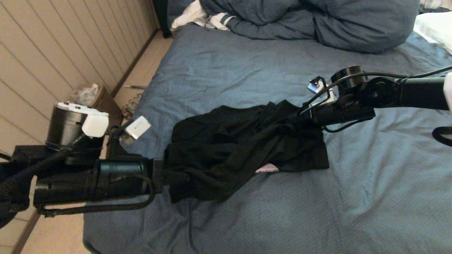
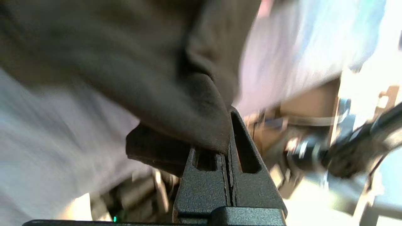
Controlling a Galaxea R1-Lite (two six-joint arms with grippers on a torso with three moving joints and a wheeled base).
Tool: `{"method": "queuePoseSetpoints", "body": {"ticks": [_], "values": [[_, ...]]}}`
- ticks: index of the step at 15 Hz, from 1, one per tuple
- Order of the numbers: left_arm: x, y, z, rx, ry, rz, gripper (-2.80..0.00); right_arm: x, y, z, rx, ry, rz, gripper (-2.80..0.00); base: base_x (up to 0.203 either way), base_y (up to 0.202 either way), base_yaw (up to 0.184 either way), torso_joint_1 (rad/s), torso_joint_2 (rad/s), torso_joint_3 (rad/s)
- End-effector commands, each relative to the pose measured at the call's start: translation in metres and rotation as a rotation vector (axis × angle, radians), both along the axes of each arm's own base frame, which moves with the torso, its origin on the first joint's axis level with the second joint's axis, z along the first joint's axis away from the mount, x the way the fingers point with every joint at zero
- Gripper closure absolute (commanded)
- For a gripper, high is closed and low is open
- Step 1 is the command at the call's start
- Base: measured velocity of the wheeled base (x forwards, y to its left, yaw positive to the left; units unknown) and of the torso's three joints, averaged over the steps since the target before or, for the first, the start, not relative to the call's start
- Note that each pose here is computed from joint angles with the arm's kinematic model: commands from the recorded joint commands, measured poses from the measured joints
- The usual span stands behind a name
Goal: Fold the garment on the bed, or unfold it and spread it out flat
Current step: Fold the black T-shirt
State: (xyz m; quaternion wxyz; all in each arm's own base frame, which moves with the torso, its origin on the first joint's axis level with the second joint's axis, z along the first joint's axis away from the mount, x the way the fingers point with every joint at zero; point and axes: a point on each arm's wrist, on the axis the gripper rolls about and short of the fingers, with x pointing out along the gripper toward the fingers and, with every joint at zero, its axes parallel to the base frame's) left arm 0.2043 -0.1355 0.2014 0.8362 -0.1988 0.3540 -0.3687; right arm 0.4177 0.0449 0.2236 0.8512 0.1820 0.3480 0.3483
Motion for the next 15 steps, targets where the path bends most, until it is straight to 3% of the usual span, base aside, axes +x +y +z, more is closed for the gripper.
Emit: {"method": "queuePoseSetpoints", "body": {"ticks": [1,4,10,15], "values": [[0.009,0.005,0.026,-0.038,-0.061,0.032,0.0,0.001,-0.002,0.003,0.004,-0.01,-0.003,0.0,0.0,0.0,0.0,0.0,0.0,0.0],[0.031,0.008,0.047,-0.059,-0.098,0.075,0.0,0.002,-0.002,0.015,0.009,-0.054,-0.004,0.0,0.0,0.0,0.0,0.0,0.0,0.0],[0.076,0.009,0.05,-0.061,-0.111,0.141,0.0,-0.006,-0.005,0.043,0.017,-0.16,-0.013,0.0,0.0,0.0,0.0,0.0,0.0,0.0],[0.066,0.028,0.084,-0.088,-0.174,0.186,0.0,-0.039,-0.015,0.085,0.046,-0.223,-0.05,0.0,0.0,0.0,0.0,0.0,0.0,0.0]]}}
